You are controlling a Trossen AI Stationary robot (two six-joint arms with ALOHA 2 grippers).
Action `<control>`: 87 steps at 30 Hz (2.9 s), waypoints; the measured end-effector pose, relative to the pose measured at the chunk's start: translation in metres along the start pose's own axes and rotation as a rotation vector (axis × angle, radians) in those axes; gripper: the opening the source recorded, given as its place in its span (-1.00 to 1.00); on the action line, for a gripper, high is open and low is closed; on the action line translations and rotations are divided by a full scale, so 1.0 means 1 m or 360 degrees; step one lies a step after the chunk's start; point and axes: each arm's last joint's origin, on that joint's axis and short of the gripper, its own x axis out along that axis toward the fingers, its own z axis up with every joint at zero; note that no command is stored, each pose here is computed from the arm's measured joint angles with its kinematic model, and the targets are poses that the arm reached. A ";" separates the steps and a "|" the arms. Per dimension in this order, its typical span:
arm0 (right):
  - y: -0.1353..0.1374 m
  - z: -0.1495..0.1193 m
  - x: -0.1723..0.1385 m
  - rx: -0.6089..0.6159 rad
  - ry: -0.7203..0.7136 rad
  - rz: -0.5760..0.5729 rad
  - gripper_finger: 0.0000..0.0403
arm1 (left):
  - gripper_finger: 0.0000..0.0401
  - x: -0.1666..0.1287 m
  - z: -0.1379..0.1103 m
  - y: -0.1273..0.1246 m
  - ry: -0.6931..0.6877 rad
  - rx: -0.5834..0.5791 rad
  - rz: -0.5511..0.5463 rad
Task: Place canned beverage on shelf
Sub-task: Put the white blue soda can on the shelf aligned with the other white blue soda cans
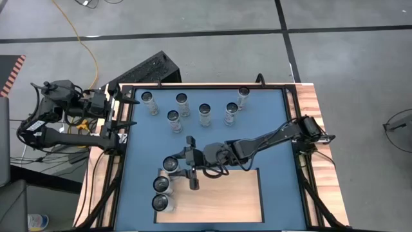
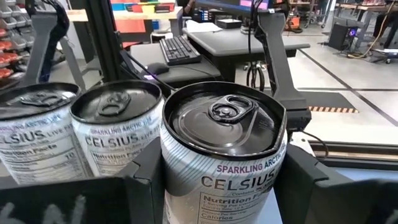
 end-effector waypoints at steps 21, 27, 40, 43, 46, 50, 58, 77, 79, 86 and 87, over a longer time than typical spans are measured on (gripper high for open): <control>-0.005 0.002 0.001 0.0007 -0.0022 0.0008 0.00 | 0.59 0.000 0.000 0.000 0.0000 -0.0004 0.0001; -0.005 0.002 0.001 0.0006 -0.0030 0.0007 0.00 | 0.59 0.001 0.000 0.000 0.0003 -0.0005 0.0001; -0.007 -0.005 0.006 0.0003 -0.0012 0.0009 0.00 | 0.59 0.006 0.000 0.001 0.0013 -0.0003 -0.0002; -0.007 -0.009 0.010 0.0010 -0.0017 0.0027 0.00 | 0.59 0.007 0.000 0.001 0.0022 -0.0005 -0.0003; -0.009 -0.011 0.012 0.0008 -0.0006 0.0022 0.01 | 0.59 0.009 0.000 0.001 0.0030 -0.0007 -0.0005; -0.009 -0.012 0.012 0.0004 0.0004 0.0021 0.04 | 0.59 0.011 -0.001 0.001 0.0037 -0.0006 -0.0009; -0.008 -0.012 0.012 -0.0013 0.0009 0.0025 0.21 | 0.59 0.011 -0.001 0.002 0.0040 -0.0007 -0.0010; -0.001 -0.014 0.011 -0.0096 0.0025 0.0065 0.32 | 0.59 0.011 -0.001 0.002 0.0041 -0.0007 -0.0010; 0.001 -0.014 0.011 -0.0107 0.0026 0.0080 0.33 | 0.59 0.011 -0.001 0.001 0.0041 -0.0008 -0.0010; 0.001 -0.015 0.011 -0.0094 0.0035 0.0102 0.38 | 0.59 0.011 -0.001 0.002 0.0041 -0.0009 -0.0010; 0.001 -0.015 0.011 -0.0085 0.0042 0.0104 0.40 | 0.59 0.011 -0.001 0.002 0.0041 -0.0009 -0.0010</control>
